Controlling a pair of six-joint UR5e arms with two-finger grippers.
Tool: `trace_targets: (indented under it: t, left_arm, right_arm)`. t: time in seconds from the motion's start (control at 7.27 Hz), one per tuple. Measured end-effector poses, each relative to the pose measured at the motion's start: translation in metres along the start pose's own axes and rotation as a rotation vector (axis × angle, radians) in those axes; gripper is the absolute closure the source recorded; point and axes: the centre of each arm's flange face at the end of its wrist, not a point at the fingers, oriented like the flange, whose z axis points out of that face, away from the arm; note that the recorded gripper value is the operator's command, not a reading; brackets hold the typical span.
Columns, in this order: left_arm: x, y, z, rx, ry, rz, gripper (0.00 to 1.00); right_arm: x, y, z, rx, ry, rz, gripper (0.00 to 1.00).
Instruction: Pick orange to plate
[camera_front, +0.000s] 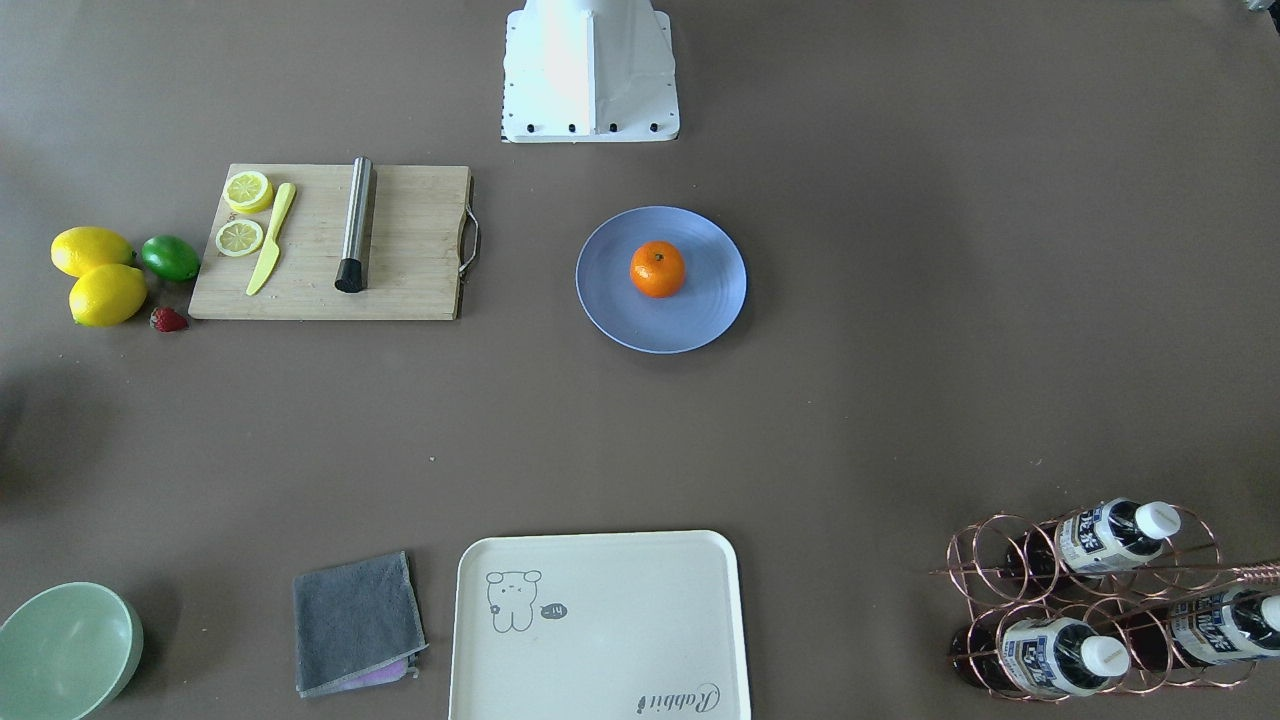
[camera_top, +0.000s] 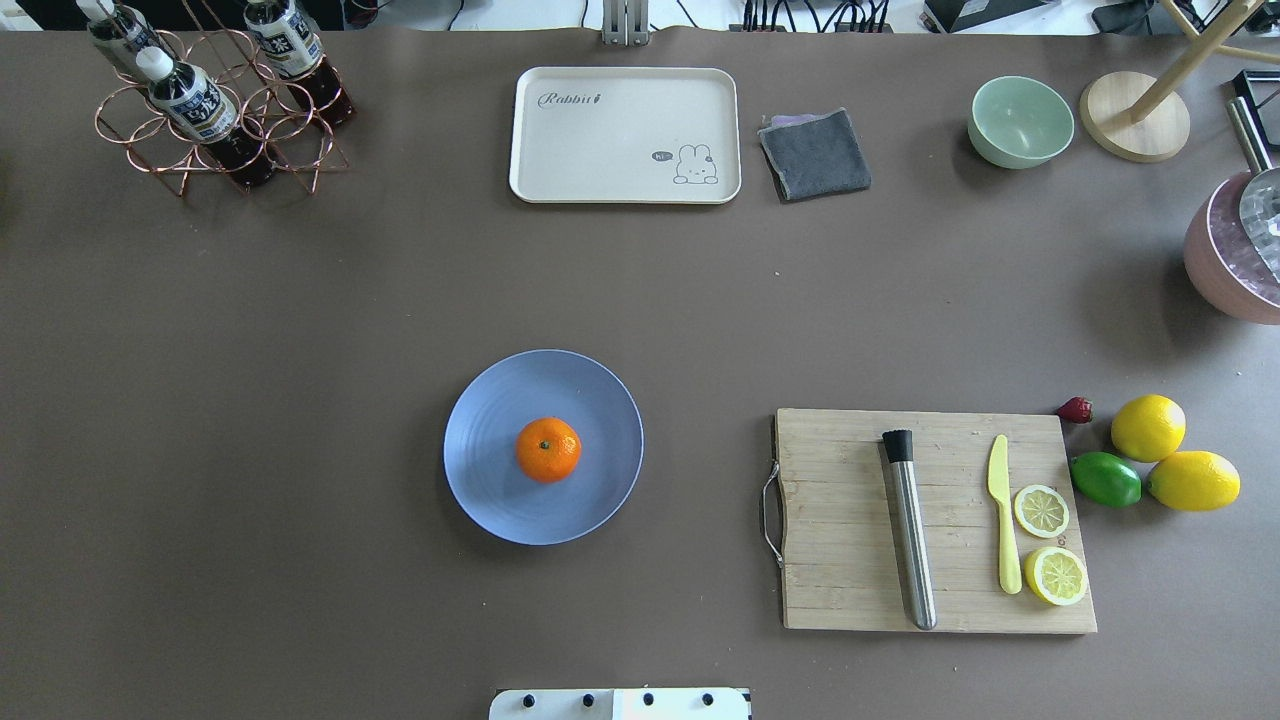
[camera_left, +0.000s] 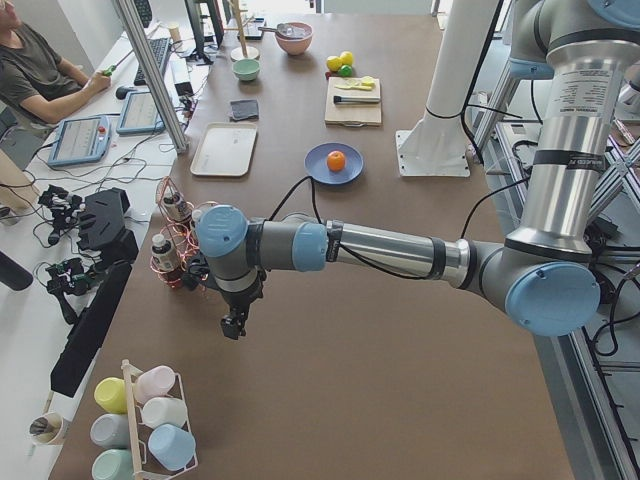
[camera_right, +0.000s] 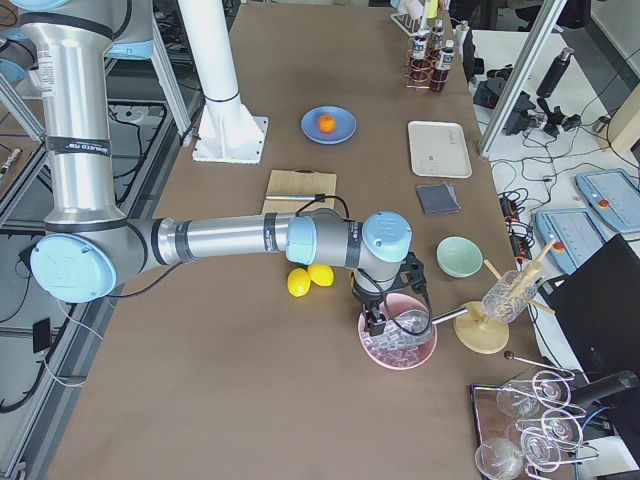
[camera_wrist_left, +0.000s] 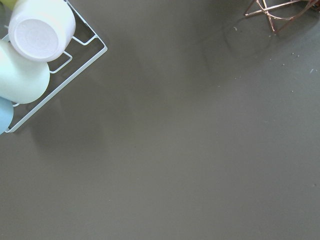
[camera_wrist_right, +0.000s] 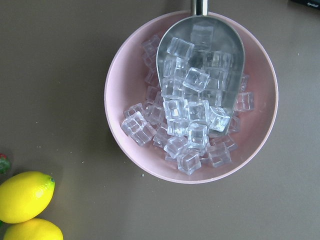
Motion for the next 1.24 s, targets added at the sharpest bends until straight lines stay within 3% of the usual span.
trace_targets:
  t: [1.24]
  left_arm:
    - [-0.004,0.017,-0.001,0.012,-0.012,0.001,0.02]
  right_arm:
    - [0.004,0.004,0.000,-0.001,0.006,0.002,0.00]
